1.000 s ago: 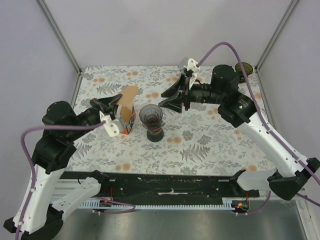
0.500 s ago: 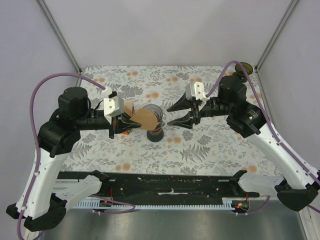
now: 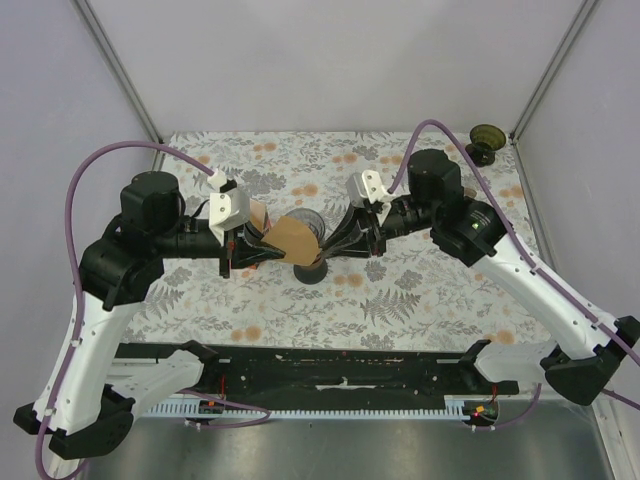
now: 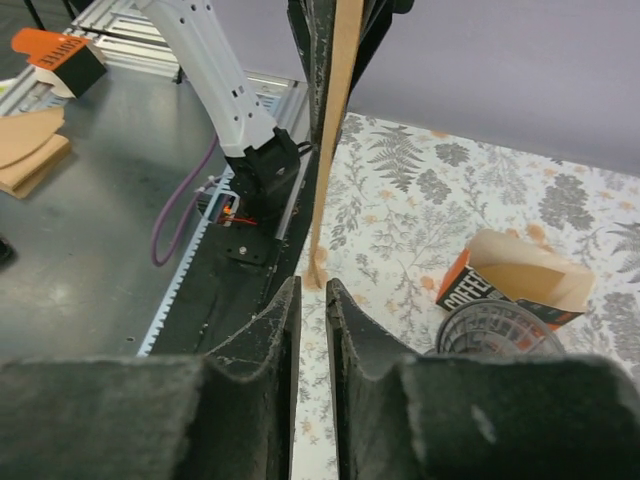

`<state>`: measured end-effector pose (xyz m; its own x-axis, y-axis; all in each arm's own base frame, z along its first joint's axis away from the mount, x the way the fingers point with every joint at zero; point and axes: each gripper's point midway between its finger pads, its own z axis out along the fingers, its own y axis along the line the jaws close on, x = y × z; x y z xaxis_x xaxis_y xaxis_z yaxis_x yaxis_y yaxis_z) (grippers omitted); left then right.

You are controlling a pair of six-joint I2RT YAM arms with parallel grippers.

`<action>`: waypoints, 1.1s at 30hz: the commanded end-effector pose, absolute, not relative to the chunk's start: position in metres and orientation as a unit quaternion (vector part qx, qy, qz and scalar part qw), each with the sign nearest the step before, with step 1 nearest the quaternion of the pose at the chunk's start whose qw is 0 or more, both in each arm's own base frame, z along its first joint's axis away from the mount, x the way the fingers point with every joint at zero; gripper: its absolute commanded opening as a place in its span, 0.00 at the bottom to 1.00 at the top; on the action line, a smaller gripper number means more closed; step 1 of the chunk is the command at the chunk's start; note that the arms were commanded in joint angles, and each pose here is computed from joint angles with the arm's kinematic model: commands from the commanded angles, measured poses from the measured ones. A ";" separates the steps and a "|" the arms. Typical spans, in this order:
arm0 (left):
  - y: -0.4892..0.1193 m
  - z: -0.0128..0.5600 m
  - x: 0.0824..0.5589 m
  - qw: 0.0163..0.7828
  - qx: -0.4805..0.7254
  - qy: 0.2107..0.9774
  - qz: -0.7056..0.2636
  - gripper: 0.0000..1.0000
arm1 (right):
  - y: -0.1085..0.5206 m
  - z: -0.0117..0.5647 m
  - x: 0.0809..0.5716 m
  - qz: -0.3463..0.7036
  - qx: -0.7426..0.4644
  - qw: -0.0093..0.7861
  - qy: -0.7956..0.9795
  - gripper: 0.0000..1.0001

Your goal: Place the coffee filter in the dripper

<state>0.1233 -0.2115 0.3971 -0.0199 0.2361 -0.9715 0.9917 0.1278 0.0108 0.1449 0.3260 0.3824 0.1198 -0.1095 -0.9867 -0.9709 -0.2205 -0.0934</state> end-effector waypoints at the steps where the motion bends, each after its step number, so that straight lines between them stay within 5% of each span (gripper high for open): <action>1: -0.212 0.403 0.115 0.465 0.521 0.580 -0.420 0.02 | 0.326 0.405 0.138 0.494 -0.612 0.453 0.420 0.17; 18: -0.211 0.401 0.117 0.469 0.527 0.578 -0.410 0.02 | 0.333 0.400 0.149 0.472 -0.605 0.459 0.447 0.00; 33: -0.210 0.398 0.128 0.476 0.528 0.586 -0.389 0.02 | 0.333 0.403 0.135 0.487 -0.621 0.442 0.425 0.09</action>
